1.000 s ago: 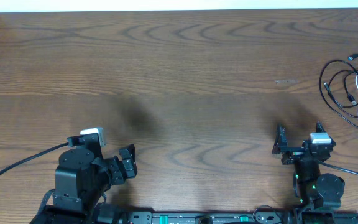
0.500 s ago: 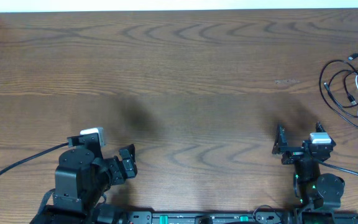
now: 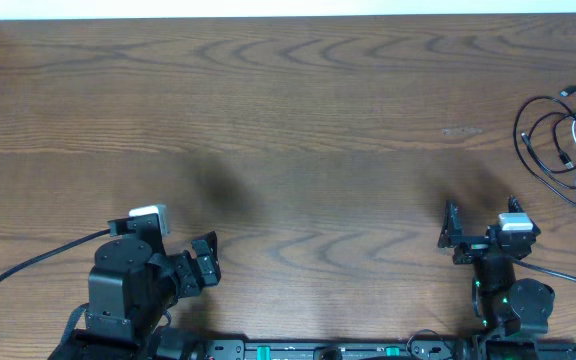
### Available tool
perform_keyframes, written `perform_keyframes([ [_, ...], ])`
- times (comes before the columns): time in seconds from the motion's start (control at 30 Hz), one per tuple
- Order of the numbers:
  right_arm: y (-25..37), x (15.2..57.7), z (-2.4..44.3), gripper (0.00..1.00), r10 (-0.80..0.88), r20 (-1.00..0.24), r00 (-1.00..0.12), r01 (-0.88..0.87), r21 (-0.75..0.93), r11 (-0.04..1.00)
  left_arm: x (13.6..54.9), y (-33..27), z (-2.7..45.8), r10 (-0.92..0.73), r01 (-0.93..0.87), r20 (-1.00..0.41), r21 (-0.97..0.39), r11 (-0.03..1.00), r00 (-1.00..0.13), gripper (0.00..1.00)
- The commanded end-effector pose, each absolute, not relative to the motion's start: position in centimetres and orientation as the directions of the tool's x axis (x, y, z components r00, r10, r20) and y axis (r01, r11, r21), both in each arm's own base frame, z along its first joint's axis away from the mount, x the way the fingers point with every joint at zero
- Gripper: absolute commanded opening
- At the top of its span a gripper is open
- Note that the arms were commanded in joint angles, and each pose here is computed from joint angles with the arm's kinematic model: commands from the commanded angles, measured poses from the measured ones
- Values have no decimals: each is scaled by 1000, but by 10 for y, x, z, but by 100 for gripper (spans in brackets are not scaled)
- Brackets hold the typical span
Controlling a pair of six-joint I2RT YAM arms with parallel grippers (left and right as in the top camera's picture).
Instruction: Untangle cables
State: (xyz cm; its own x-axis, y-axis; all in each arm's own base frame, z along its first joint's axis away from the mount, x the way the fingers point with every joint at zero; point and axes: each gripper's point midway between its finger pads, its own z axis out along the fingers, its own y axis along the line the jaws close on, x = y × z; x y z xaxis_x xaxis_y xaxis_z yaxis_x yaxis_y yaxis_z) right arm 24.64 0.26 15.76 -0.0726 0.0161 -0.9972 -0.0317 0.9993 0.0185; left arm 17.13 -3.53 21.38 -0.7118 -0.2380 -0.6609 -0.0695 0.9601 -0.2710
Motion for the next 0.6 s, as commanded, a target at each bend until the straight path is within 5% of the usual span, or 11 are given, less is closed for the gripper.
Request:
perform_keyframes([
  [0.0,3,246,158,99,2,-998,-71,-35,4,999,171,-34,212,-225,-66,-666,-256,965,-711,98],
  [0.3,3,246,158,99,2,-998,-71,-35,4,999,167,-31,209,-230,-81,-657,-249,965,-718,98],
  [0.57,3,246,158,99,2,-998,-71,-35,4,999,181,-11,204,-323,-150,-763,-291,945,-560,98],
])
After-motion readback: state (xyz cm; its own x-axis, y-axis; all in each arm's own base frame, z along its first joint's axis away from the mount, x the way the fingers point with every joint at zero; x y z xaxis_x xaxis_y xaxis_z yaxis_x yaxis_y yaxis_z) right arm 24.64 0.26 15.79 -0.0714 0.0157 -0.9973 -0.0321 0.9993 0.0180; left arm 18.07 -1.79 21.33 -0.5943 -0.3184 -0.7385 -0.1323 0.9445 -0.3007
